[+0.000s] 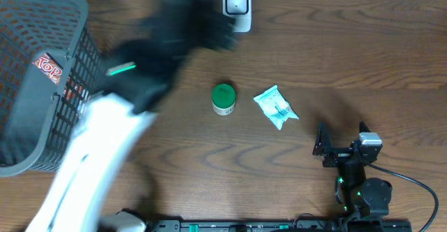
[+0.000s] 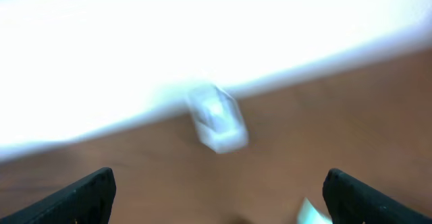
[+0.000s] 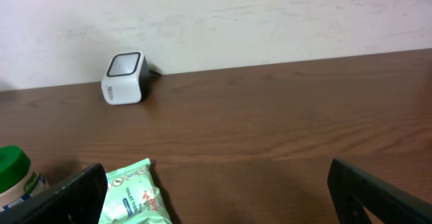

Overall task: Scan the item barcode
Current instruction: 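Swing the tissue pack past the scanner and release it right of the jar, then reach the left gripper into the basket and grasp the red TOP bar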

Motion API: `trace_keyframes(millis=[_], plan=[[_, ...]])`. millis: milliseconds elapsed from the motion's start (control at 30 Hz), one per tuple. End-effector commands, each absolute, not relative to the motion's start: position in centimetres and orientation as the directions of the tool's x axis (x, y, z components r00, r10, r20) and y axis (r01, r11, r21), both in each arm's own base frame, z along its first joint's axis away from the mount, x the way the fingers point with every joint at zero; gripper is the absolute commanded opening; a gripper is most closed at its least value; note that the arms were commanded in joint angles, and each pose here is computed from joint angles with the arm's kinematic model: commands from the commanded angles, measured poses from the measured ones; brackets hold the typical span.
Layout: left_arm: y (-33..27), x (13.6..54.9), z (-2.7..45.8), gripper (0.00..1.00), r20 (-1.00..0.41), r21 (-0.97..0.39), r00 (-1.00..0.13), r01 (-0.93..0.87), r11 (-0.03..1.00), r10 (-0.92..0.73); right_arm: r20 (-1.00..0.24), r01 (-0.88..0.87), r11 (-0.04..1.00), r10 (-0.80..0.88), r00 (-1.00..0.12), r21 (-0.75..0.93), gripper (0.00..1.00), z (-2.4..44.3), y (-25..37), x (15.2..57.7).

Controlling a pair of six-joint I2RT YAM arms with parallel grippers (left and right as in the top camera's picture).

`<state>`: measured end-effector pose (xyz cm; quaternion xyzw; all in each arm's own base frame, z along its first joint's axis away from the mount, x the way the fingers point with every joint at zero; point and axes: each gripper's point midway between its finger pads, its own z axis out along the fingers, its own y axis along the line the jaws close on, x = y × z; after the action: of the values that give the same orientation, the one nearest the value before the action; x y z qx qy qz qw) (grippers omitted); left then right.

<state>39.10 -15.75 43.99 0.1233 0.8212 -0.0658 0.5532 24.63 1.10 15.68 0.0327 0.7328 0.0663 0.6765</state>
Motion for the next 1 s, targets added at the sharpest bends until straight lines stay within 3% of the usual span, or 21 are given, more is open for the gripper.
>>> trace_keyframes(millis=[0, 167, 333, 567, 733, 967], plan=[[-4.8, 37.1, 48.8, 0.98, -0.964, 0.03, -0.264, -0.008, 1.0, 0.027, -0.987, -0.045, 0.989, 0.138, -0.085, 0.142, 0.99, 15.6, 1.2, 24.6], [6.4, 33.8, 51.6, 0.98, -0.981, -0.055, -0.16, -0.307, 0.95, -0.109, -0.987, -0.045, 0.989, 0.138, -0.085, 0.142, 0.99, 15.6, 1.2, 24.6], [13.2, 33.5, 49.9, 0.98, -0.968, -0.074, -0.181, -0.466, 0.882, -0.176, -0.987, -0.045, 0.989, 0.138, -0.085, 0.142, 0.99, 15.6, 1.2, 24.6], [20.9, 35.9, 39.6, 0.98, -0.838, -0.099, -0.351, -0.656, 0.748, -0.418, -0.987, -0.045, 0.989, 0.138, -0.085, 0.142, 0.99, 15.6, 1.2, 24.6], [23.2, 38.4, 31.3, 0.98, -0.701, -0.026, -0.511, -0.679, 0.734, -0.498, -0.987, -0.045, 0.989, 0.138, -0.085, 0.142, 0.99, 15.6, 1.2, 24.6], [24.9, 41.7, 21.2, 0.98, -0.538, 0.022, -0.619, -0.689, 0.724, -0.572, -0.987, -0.045, 0.989, 0.138, -0.085, 0.142, 0.99, 15.6, 1.2, 24.6]])
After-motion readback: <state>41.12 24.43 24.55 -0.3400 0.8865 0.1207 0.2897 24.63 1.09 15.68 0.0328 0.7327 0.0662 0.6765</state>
